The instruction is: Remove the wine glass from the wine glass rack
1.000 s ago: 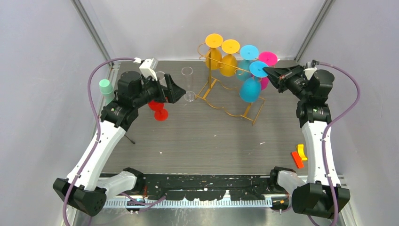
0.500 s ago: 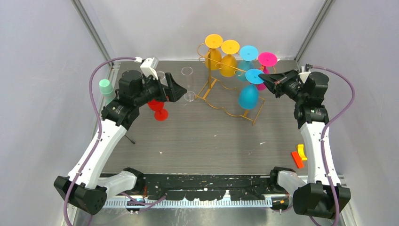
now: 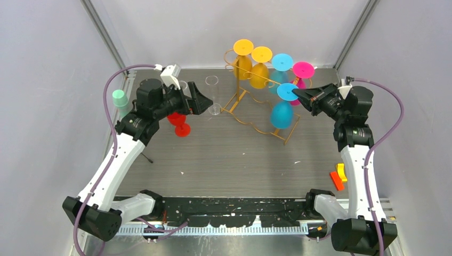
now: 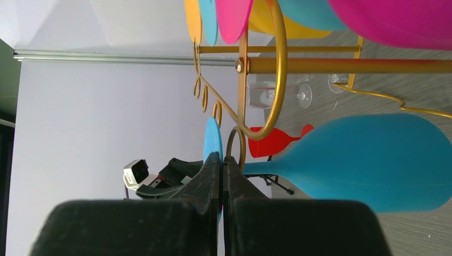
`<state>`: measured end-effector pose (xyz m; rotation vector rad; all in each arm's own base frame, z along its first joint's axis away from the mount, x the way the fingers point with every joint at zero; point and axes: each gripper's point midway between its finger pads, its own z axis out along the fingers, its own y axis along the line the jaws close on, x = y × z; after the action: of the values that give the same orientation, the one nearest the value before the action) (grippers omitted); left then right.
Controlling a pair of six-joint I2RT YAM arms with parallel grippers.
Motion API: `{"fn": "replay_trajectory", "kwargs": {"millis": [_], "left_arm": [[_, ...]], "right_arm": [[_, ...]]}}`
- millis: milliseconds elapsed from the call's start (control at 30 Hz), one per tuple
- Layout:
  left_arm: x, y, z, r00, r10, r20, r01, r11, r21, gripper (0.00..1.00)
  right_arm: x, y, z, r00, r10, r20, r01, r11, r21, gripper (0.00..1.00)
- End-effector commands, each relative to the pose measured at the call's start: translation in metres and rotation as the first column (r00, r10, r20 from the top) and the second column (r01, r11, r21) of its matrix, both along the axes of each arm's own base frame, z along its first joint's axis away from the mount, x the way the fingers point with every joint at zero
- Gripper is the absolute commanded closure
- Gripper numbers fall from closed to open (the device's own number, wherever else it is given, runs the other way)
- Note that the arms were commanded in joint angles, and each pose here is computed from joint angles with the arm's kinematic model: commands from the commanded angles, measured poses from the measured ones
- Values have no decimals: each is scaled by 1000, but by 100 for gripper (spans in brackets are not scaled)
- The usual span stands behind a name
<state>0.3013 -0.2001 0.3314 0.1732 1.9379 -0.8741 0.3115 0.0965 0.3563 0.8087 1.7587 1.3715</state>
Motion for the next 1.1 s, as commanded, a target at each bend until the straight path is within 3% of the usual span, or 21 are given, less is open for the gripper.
{"fn": "replay_trajectory", "kwargs": {"millis": [0,333,567,700,733,833,867,1067], "left_arm": [[3,-6,12,999,-21,42,22,999,-35,0],[3,-15,10,998,-55,13,55,996,-73,0],[-10,-37,10,987,-159,-32,150,970,-194,0],[-28,-74,6,958,-282,-58,250,915,-318,0],[-33,-84,3,948,-313,-64,275,900,-338,0],[-44,-103,-1,924,-370,-97,303,862,-406,1],[-48,-109,1,918,-386,-92,311,845,-434,1],[-86,-143,19,875,-479,-75,339,714,-613,1]], "right_arm": [[-13,3,12,999,12,53,-9,999,-41,100],[-27,13,19,994,80,74,-78,996,-33,100],[-46,25,39,979,145,143,-151,988,31,100],[-62,31,62,964,163,210,-197,969,153,100],[-69,33,74,946,168,276,-216,964,153,100],[-80,35,80,942,180,285,-259,928,270,100],[-91,36,90,923,181,341,-281,921,271,100],[-117,34,105,906,150,397,-316,864,393,100]]}}
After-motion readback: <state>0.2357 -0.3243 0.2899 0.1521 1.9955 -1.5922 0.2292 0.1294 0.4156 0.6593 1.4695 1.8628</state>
